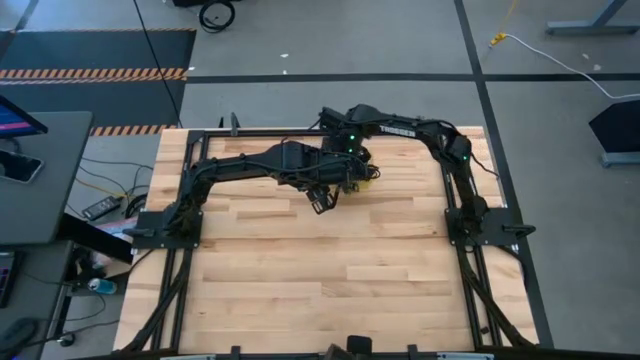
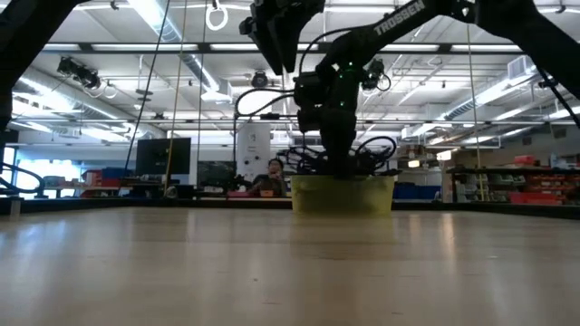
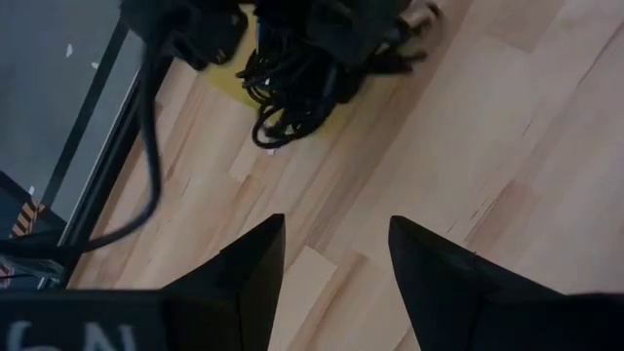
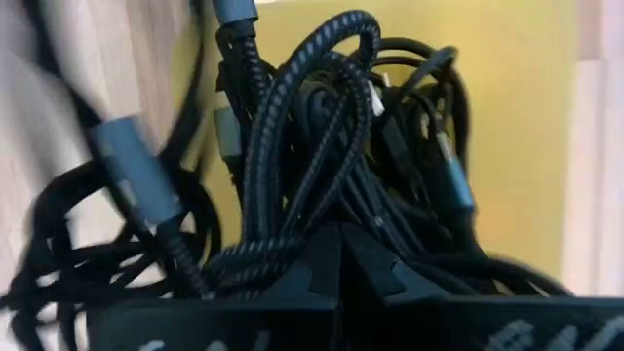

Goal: Pick and place USB-C Cables
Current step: Put the black charger cable into the yellow bin

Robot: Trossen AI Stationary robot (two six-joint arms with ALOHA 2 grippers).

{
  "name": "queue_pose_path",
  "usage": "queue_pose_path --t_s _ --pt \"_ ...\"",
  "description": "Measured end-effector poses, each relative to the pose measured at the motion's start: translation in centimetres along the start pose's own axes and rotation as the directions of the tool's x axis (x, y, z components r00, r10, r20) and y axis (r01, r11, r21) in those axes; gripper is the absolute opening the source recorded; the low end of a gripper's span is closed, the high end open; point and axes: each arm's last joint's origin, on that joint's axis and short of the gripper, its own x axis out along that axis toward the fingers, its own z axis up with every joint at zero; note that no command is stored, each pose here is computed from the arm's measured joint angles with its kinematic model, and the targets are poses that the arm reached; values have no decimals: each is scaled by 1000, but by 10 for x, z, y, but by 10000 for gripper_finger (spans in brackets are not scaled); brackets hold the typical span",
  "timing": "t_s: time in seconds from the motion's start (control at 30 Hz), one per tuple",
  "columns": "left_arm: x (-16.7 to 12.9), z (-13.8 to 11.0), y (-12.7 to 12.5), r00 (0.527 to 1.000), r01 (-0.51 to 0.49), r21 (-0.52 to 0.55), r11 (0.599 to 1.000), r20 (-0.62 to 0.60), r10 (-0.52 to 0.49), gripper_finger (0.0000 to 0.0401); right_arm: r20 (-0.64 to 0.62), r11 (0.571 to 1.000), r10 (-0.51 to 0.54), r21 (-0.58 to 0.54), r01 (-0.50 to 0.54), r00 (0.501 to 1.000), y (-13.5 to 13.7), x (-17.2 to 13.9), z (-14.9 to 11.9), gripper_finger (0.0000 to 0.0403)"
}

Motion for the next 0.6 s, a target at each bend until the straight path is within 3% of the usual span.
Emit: queue_pose_path --t_s 0.2,0.43,0.6 --pt "0 0 0 1000 0 6 1000 0 0 192 5 998 -55 -35 55 998 -2 -3 0 1" --pt "1 1 2 1000 -1 2 1000 0 1 192 120 986 -163 -4 165 979 0 -62 -9 4" --pt "1 1 1 1000 -1 4 1000 -1 1 192 229 993 -106 70 92 968 17 -106 -21 22"
